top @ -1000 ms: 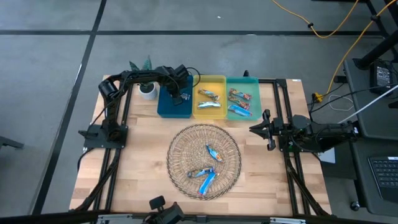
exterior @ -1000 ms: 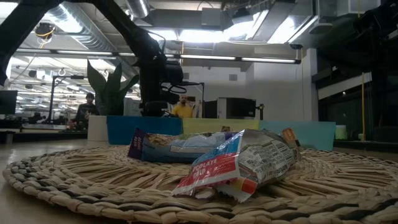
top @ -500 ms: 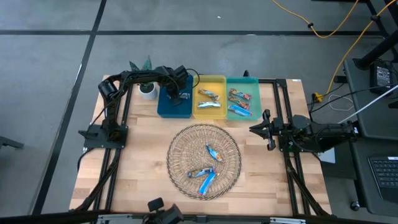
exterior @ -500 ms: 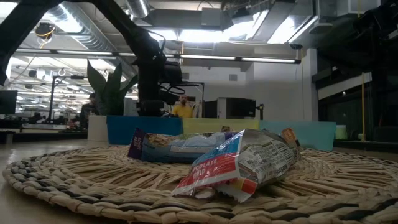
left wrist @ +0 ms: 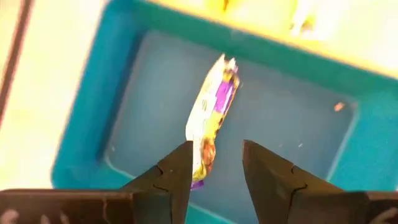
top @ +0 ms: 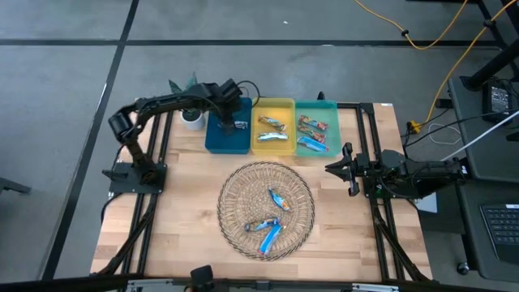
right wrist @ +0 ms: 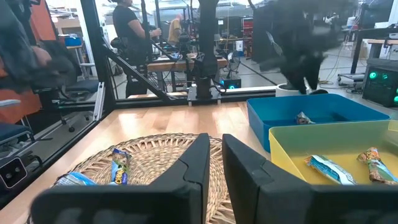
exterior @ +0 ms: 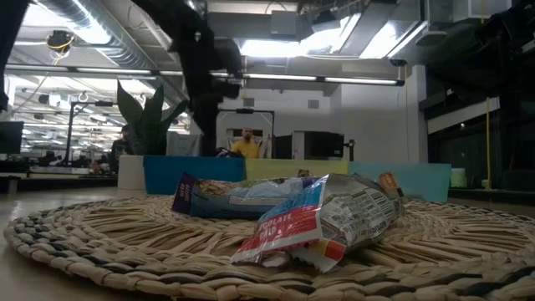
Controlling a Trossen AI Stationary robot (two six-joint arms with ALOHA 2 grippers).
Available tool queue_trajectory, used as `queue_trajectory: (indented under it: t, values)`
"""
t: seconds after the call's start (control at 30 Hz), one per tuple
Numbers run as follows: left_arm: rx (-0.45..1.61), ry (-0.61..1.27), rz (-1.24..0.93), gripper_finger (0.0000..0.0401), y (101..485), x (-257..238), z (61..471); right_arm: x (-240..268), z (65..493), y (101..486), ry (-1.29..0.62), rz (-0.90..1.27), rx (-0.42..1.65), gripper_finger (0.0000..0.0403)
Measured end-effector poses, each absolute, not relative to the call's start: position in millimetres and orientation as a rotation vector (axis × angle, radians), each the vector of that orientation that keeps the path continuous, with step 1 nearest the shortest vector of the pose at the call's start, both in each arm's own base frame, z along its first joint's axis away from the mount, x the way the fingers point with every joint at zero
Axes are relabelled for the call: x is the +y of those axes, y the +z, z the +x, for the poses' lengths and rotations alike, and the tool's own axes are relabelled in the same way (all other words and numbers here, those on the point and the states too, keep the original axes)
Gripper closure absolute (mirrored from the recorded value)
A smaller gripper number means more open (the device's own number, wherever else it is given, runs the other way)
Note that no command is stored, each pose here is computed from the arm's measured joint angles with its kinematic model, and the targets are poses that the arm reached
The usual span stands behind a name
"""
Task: Pick and place Granola Bars by type
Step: Put the blue granola bar into the blue bin
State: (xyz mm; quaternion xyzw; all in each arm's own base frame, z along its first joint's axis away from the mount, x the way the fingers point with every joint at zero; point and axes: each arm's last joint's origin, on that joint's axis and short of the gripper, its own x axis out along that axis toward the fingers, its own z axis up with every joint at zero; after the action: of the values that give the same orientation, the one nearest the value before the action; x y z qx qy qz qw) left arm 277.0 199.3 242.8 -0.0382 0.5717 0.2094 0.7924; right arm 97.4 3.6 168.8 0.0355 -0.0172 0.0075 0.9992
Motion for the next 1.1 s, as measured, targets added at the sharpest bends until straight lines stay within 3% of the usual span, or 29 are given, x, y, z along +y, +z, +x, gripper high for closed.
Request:
queue_trajectory:
  t: [0.27, 0.57, 0.87, 1.1]
  values:
    - [1.03, 0.454, 0.0, 0.0269, 299.8, 169.0, 263.0, 3.6, 97.4, 168.8, 0.015, 0.071, -0.034, 0.0354]
    - [0.761, 0.249, 0.011, 0.0269, 351.7, 120.9, 248.2, 3.6, 97.4, 168.8, 0.015, 0.071, -0.034, 0.0354]
    - [0.573, -0.037, 0.078, 0.0269, 380.0, 66.7, 246.2, 3.6, 97.4, 168.8, 0.015, 0.071, -0.034, 0.0354]
    - [0.548, -0.23, 0.12, 0.0269, 383.1, 20.7, 250.8, 3.6, 97.4, 168.8, 0.015, 0.071, -0.034, 0.0354]
